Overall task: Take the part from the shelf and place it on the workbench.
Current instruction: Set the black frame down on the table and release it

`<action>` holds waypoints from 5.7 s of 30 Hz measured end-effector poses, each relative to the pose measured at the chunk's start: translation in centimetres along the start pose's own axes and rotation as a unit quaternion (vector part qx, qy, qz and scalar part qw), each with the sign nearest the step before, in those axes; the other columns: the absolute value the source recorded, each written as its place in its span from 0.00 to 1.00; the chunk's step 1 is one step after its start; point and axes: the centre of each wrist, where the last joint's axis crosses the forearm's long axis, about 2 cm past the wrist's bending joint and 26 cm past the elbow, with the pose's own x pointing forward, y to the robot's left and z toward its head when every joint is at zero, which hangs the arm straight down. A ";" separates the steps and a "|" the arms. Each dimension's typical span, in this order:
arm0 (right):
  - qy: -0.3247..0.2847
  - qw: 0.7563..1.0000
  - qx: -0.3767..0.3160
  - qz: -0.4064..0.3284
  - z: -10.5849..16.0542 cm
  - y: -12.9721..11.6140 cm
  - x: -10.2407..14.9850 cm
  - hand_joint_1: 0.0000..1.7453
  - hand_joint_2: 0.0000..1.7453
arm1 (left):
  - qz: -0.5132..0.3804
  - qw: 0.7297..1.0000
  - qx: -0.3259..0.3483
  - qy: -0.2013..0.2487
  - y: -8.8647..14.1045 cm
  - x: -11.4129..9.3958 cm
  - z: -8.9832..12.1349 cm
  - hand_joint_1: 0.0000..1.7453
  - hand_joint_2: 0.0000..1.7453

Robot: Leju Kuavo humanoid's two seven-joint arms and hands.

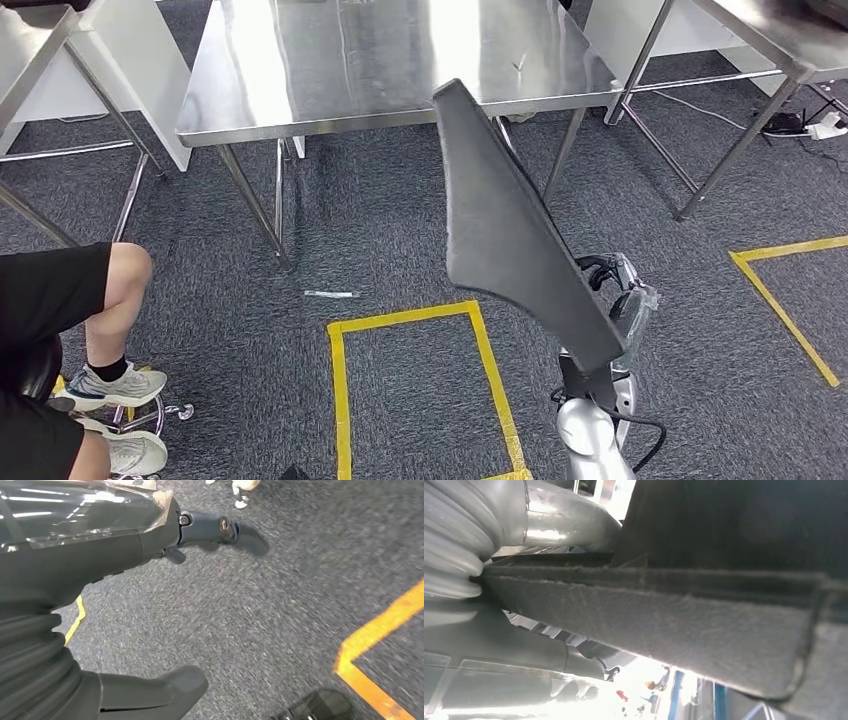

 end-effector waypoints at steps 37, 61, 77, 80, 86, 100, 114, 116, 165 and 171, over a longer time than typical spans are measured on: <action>0.000 1.000 0.004 0.003 0.6 -0.1 0.0 1.00 1.00 | -0.003 1.000 -0.003 0.003 0.0 -0.4 0.0 0.00 1.00; 0.002 1.000 0.010 -0.005 0.6 0.0 0.0 1.00 1.00 | -0.003 1.000 -0.006 0.006 -0.2 -1.0 0.1 0.00 1.00; -0.001 1.000 0.009 -0.009 0.3 0.1 0.0 1.00 1.00 | -0.002 1.000 -0.006 0.005 -0.1 -0.9 0.1 0.00 1.00; -0.002 1.000 0.008 -0.010 0.2 0.1 0.0 1.00 1.00 | -0.002 1.000 -0.004 0.005 0.0 -0.9 0.0 0.00 1.00; -0.001 1.000 0.011 -0.011 0.4 0.3 -0.1 1.00 1.00 | -0.002 1.000 -0.005 0.010 -0.3 -1.2 0.1 0.00 1.00; 0.004 1.000 0.012 -0.007 1.0 0.0 -0.1 1.00 1.00 | -0.007 1.000 -0.010 0.009 -0.4 -0.9 0.1 0.00 1.00; 0.008 1.000 0.004 0.001 1.6 -0.7 0.0 1.00 1.00 | -0.018 1.000 -0.012 0.006 -0.2 -0.7 0.0 0.00 1.00; 0.010 1.000 0.005 0.002 1.8 -0.8 0.0 1.00 1.00 | -0.018 1.000 -0.013 0.007 -0.2 -0.8 0.0 0.00 1.00; 0.008 1.000 0.002 -0.003 1.2 0.0 -0.1 1.00 1.00 | -0.025 1.000 -0.005 0.011 0.3 -0.8 -0.2 0.00 1.00; 0.007 1.000 0.006 -0.006 1.1 0.3 -0.1 1.00 1.00 | -0.026 0.999 0.008 0.019 0.5 -0.6 -0.2 0.00 1.00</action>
